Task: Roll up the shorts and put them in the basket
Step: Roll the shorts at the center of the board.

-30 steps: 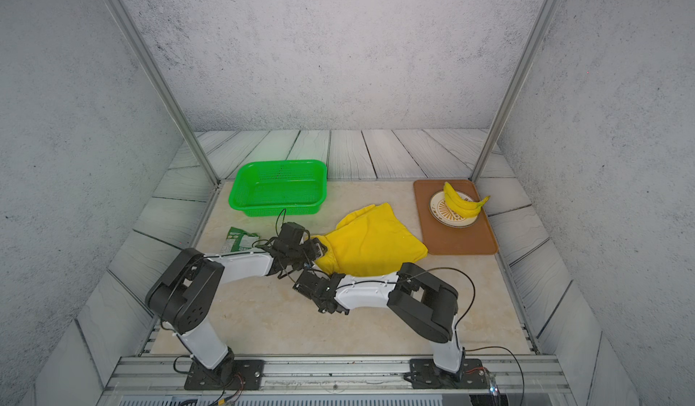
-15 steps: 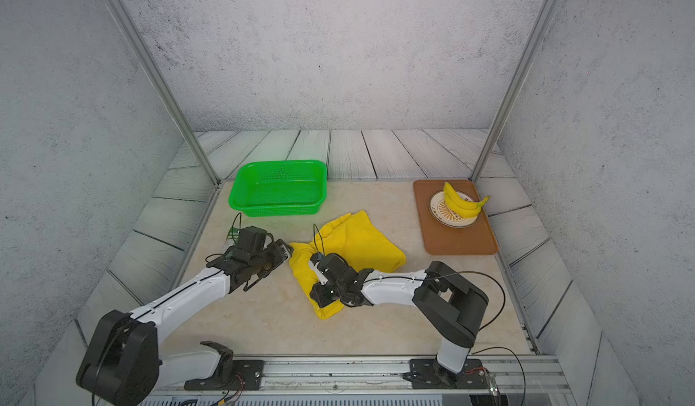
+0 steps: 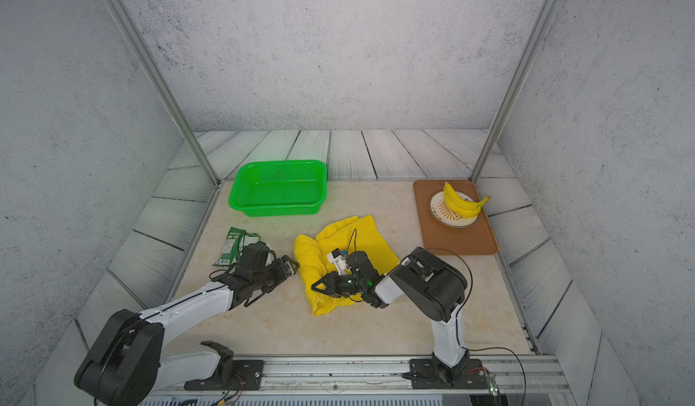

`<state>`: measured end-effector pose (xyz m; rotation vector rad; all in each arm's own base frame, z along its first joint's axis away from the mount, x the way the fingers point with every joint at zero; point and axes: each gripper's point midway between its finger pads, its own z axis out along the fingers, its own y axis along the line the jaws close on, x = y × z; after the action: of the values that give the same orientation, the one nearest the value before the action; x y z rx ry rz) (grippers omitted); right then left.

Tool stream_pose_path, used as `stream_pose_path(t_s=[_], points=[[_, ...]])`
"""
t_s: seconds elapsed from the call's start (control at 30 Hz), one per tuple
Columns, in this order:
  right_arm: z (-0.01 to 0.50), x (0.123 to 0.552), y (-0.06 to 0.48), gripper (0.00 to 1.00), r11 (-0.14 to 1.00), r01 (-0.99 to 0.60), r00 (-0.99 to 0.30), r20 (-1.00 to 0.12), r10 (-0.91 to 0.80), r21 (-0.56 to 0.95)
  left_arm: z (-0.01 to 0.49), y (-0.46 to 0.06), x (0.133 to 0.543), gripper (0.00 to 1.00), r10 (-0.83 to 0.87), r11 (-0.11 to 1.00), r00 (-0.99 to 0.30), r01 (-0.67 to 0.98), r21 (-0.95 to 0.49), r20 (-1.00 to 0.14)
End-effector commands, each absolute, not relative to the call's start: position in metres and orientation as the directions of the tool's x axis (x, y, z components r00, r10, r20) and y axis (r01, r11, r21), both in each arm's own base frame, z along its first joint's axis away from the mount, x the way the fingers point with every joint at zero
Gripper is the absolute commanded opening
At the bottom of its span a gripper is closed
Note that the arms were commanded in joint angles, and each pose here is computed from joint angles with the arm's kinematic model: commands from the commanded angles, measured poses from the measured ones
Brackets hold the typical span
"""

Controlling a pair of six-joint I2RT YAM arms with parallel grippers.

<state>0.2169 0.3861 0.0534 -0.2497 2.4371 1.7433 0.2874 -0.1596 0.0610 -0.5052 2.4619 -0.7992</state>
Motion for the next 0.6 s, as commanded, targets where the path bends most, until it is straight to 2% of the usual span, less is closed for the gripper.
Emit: stream_pose_path(t_s=[0.0,0.1,0.2,0.27,0.33,0.43,0.5,0.57], points=[[0.046,0.212,0.382,0.12,0.29,-0.123,-0.992,-0.115,-0.045,0.949,0.073,-0.177,0.306,0.82,-0.478,0.724,-0.793,-0.111,-0.681,-0.378],[0.036,0.212,0.378,0.13,0.317,-0.116,-0.993,-0.106,-0.049,0.941,0.058,-0.182,0.312,0.81,-0.467,0.734,-0.811,-0.134,-0.666,-0.353],[0.03,0.209,0.375,0.17,0.353,-0.121,-0.992,-0.104,-0.068,0.928,0.038,-0.191,0.317,0.74,-0.457,0.732,-0.834,-0.154,-0.664,-0.31],[0.029,0.206,0.371,0.22,0.386,-0.138,-0.99,-0.112,-0.09,0.912,0.027,-0.198,0.319,0.61,-0.452,0.721,-0.85,-0.168,-0.672,-0.272],[0.028,0.205,0.366,0.29,0.432,-0.162,-0.986,-0.127,-0.109,0.887,0.02,-0.202,0.321,0.4,-0.46,0.706,-0.852,-0.182,-0.684,-0.249],[0.025,0.201,0.351,0.41,0.543,-0.209,-0.977,-0.147,-0.155,0.813,0.016,-0.202,0.321,0.15,-0.465,0.704,-0.852,-0.191,-0.684,-0.241],[0.028,0.203,0.338,0.47,0.625,-0.255,-0.967,-0.178,-0.185,0.738,0.018,-0.2,0.321,0.07,-0.46,0.714,-0.852,-0.187,-0.675,-0.25],[0.032,0.207,0.318,0.5,0.729,-0.308,-0.951,-0.21,-0.226,0.611,0.021,-0.198,0.319,0.04,-0.454,0.727,-0.852,-0.186,-0.66,-0.26]])
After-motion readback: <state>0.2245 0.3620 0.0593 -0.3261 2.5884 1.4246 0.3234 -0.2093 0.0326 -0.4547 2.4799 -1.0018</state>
